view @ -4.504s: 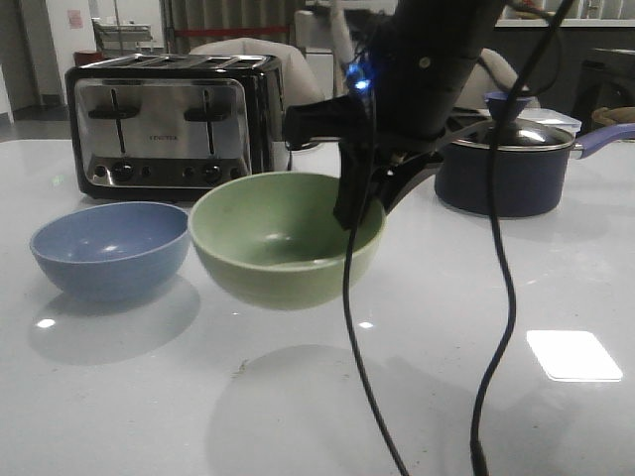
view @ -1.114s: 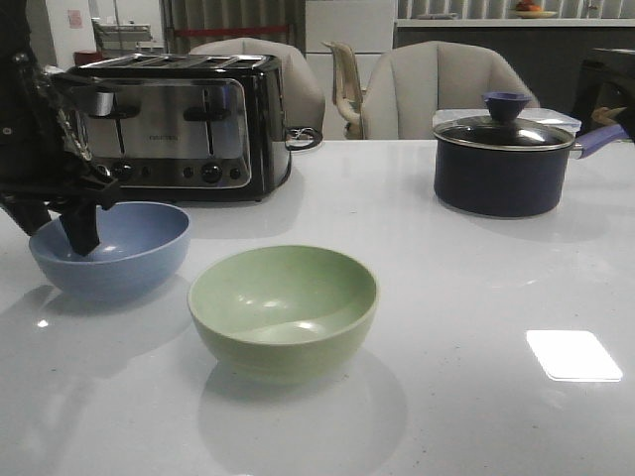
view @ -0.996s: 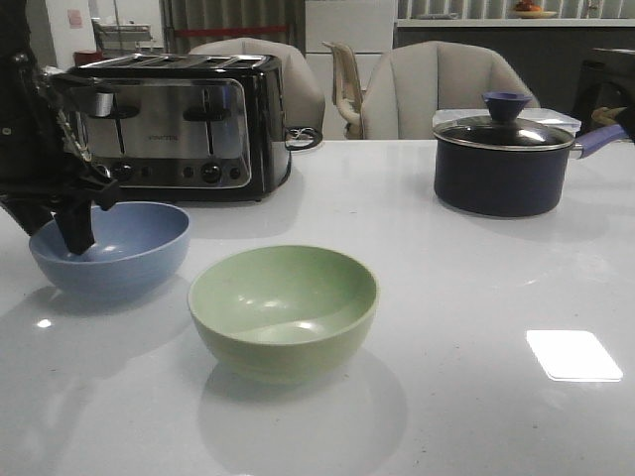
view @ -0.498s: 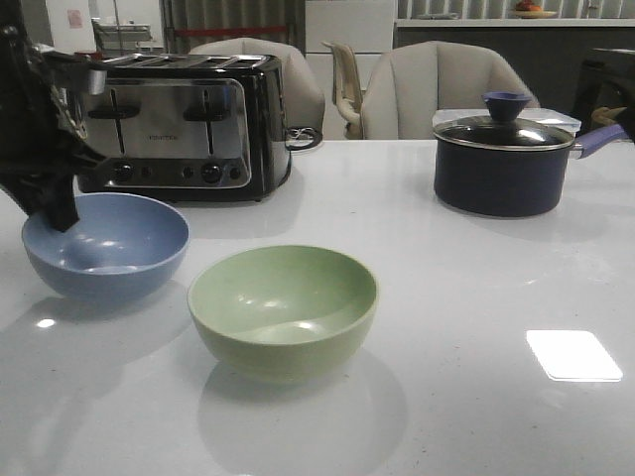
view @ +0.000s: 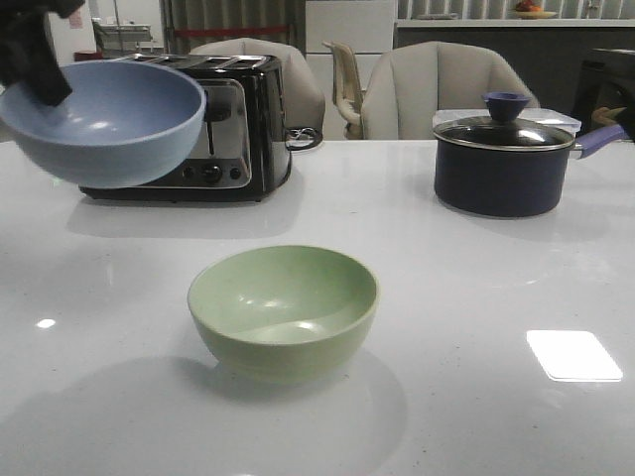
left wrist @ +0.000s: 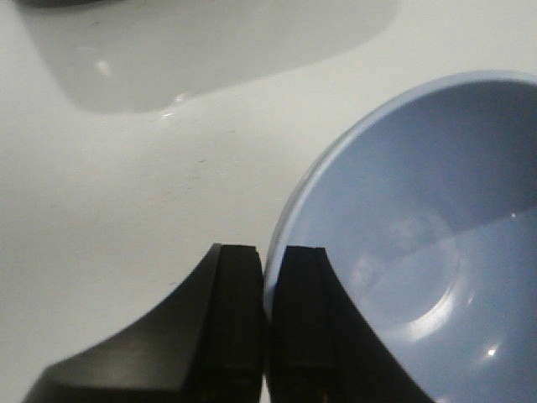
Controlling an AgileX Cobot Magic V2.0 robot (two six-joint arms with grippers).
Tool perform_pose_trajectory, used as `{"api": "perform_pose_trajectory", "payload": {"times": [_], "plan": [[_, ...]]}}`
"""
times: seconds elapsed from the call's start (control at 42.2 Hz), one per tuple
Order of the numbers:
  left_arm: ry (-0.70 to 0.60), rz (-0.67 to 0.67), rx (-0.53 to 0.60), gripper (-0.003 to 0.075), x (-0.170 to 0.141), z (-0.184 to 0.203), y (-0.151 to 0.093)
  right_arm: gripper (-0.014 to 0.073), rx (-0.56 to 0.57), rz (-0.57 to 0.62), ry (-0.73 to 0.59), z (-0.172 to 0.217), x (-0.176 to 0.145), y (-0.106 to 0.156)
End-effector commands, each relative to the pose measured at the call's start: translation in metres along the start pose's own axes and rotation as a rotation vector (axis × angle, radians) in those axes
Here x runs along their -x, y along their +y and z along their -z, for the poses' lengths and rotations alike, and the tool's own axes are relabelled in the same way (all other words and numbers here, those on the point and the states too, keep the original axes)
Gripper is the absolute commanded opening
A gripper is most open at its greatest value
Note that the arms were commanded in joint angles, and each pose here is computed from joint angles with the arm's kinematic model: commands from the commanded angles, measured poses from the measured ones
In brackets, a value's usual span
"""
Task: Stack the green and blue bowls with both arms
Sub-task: 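Lift the blue bowl with the left gripper and lower it into the green bowl, then open the left gripper and raise it away from the stacked bowls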
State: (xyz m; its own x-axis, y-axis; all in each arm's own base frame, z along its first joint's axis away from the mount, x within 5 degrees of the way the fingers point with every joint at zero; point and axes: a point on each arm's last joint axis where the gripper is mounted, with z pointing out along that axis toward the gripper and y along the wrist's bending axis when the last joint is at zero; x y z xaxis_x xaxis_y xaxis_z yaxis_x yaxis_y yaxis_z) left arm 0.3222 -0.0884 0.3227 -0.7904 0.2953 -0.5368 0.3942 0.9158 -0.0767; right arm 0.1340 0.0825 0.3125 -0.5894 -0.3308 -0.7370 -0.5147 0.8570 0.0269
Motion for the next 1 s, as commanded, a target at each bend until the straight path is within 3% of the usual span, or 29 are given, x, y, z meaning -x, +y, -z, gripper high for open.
{"api": "perform_pose_trajectory", "payload": {"times": [0.0, 0.142, 0.427, 0.64, 0.877, 0.972], "plan": [[-0.138, -0.008, -0.161, 0.0098, 0.013, 0.028, -0.021, 0.0484, -0.007, 0.022, -0.099, 0.007, 0.012, 0.0], [-0.118, -0.024, -0.315, 0.0098, 0.014, 0.02, -0.037, 0.0484, -0.007, 0.022, -0.099, 0.007, 0.012, 0.0], [0.003, -0.096, -0.391, 0.0098, 0.011, -0.024, -0.072, 0.0484, -0.007, 0.022, -0.099, 0.007, 0.012, 0.0], [0.113, -0.127, -0.407, 0.0098, 0.003, -0.063, -0.086, 0.0484, -0.007, 0.022, -0.099, 0.007, 0.012, 0.0], [0.143, -0.119, -0.388, 0.0105, 0.001, -0.089, -0.086, 0.0484, -0.007, 0.022, -0.099, 0.007, 0.012, 0.0], [0.134, -0.117, -0.377, 0.0169, 0.001, -0.094, -0.085, 0.0484, -0.007, 0.022, -0.099, 0.007, 0.012, 0.0]]}}
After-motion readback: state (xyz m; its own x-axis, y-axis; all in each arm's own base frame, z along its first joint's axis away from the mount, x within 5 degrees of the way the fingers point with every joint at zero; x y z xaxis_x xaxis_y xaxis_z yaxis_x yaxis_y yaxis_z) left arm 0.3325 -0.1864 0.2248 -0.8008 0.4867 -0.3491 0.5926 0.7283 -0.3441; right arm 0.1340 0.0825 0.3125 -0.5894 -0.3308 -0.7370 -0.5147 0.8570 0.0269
